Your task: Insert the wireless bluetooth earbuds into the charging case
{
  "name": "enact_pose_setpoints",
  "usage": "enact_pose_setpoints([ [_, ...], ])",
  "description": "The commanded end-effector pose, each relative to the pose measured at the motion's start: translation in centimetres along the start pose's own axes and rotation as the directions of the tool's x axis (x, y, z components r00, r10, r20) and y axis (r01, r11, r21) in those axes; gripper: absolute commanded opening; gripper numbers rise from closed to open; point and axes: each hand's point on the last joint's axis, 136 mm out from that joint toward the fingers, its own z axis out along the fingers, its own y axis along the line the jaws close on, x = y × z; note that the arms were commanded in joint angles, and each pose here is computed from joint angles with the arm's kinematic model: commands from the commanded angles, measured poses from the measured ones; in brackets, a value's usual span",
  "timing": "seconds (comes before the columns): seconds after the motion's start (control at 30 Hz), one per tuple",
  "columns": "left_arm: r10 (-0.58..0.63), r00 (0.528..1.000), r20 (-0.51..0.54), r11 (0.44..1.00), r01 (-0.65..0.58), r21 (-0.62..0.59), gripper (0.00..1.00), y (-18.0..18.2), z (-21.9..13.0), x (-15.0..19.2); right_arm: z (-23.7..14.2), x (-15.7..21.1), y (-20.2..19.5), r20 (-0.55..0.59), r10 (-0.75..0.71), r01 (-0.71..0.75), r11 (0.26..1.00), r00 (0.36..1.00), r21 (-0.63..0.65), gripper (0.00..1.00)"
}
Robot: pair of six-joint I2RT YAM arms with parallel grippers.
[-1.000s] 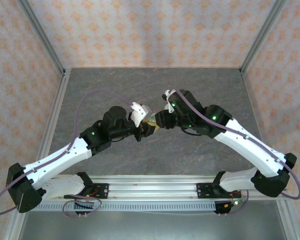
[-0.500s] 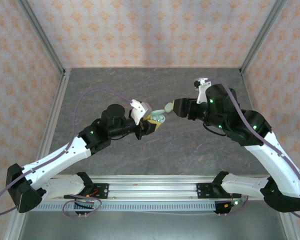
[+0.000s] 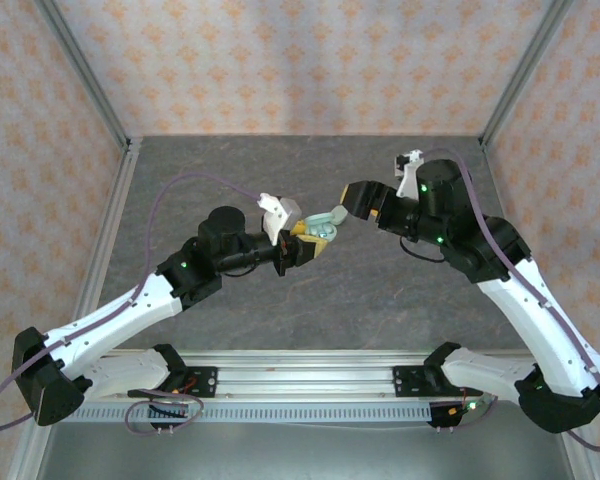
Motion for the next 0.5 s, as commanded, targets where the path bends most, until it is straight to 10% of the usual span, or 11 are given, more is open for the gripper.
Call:
enact_pose_setpoints([
  [0.0, 0.012, 0.997, 0.079, 0.998, -0.017, 0.055, 0.16, -1.5, -0.1, -3.1, 0.0, 0.4, 1.6, -0.038, 0.101, -0.104, 0.988, 0.994, -0.117, 0.77],
  [0.47, 0.000, 0.994, 0.106, 0.997, -0.009, 0.079, 0.16, -2.4, 0.0, -4.3, 1.5, 2.6, 1.7, -0.147, 0.263, -0.289, 0.935, 0.954, -0.206, 0.78],
])
